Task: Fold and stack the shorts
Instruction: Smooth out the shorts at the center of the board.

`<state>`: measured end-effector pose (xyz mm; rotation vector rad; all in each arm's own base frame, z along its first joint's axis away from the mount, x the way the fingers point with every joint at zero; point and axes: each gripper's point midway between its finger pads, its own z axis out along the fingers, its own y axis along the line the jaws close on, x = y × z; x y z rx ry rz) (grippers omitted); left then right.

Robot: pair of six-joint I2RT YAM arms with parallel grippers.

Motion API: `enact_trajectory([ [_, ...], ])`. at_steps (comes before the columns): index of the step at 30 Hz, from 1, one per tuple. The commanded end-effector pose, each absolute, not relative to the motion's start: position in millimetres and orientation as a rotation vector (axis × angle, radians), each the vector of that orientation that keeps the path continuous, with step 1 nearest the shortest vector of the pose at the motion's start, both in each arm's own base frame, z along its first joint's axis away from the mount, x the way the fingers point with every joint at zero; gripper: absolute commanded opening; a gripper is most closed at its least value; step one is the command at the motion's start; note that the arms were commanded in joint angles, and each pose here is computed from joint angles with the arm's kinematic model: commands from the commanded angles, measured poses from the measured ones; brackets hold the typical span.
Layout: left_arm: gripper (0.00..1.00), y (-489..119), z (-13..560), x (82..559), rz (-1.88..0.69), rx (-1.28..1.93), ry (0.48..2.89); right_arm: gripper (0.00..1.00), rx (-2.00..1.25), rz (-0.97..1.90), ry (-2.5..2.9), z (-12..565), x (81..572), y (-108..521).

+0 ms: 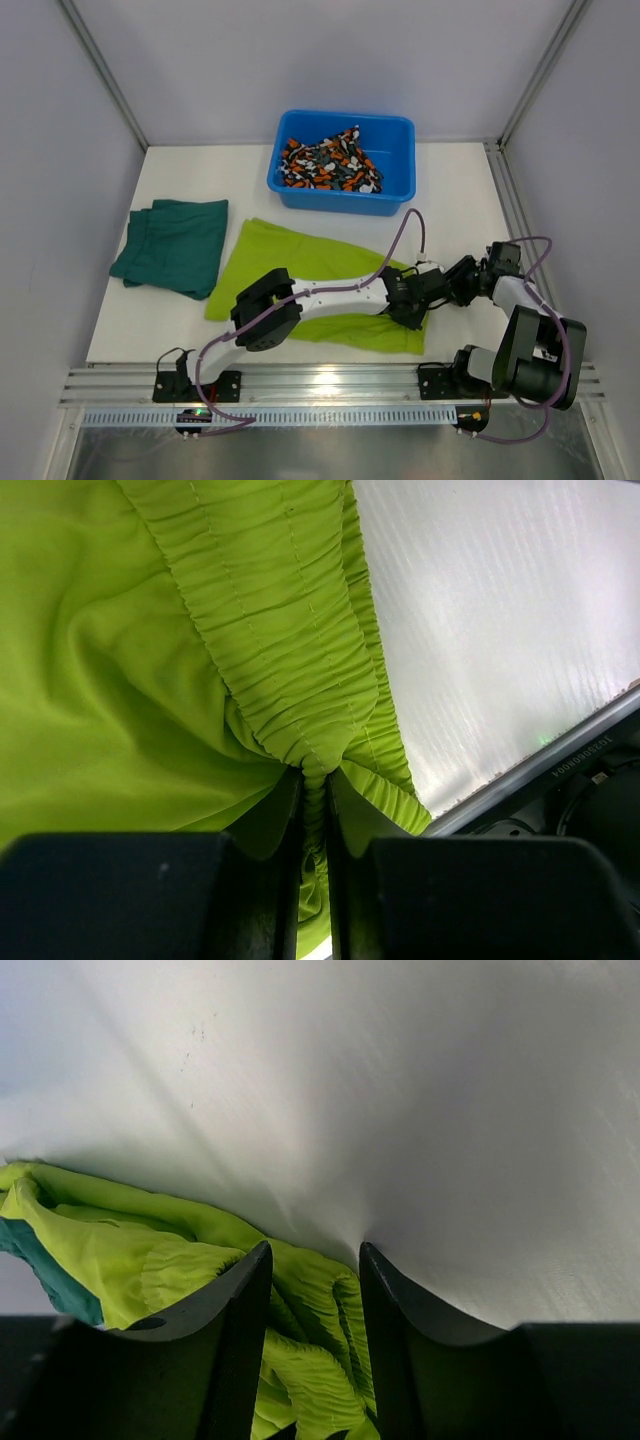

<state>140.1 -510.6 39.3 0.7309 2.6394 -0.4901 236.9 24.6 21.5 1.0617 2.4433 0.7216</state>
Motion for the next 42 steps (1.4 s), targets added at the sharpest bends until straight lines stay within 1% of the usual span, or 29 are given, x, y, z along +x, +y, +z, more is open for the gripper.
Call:
enact_trajectory([
  [1,0.09,-500,55,168,-0.475,0.696,2.592,0.45,1.070,0.746,2.501,21,233,27],
  [5,0.09,-503,56,175,-0.501,0.707,2.581,0.45,1.091,0.776,2.499,21,237,29],
  [10,0.10,-508,54,175,-0.512,0.732,2.574,0.45,1.160,0.818,2.454,17,245,31],
  [19,0.10,-505,55,172,-0.559,0.753,2.549,0.45,1.186,0.865,2.439,23,264,29],
  [25,0.10,-508,55,171,-0.572,0.771,2.541,0.44,1.225,0.878,2.455,12,267,30],
  [29,0.10,-509,54,170,-0.588,0.786,2.538,0.42,1.234,0.905,2.467,7,268,32],
  [36,0.10,-513,57,169,-0.621,0.795,2.516,0.33,1.242,0.900,2.472,4,268,31],
  [37,0.10,-512,57,170,-0.618,0.795,2.514,0.30,1.242,0.904,2.473,4,268,32],
  [40,0.10,-511,55,170,-0.609,0.797,2.517,0.26,1.236,0.910,2.471,5,268,32],
  [41,0.10,-512,56,170,-0.612,0.800,2.514,0.19,1.234,0.910,2.469,6,268,32],
  [42,0.10,-512,56,171,-0.611,0.799,2.511,0.16,1.233,0.907,2.468,6,268,32],
])
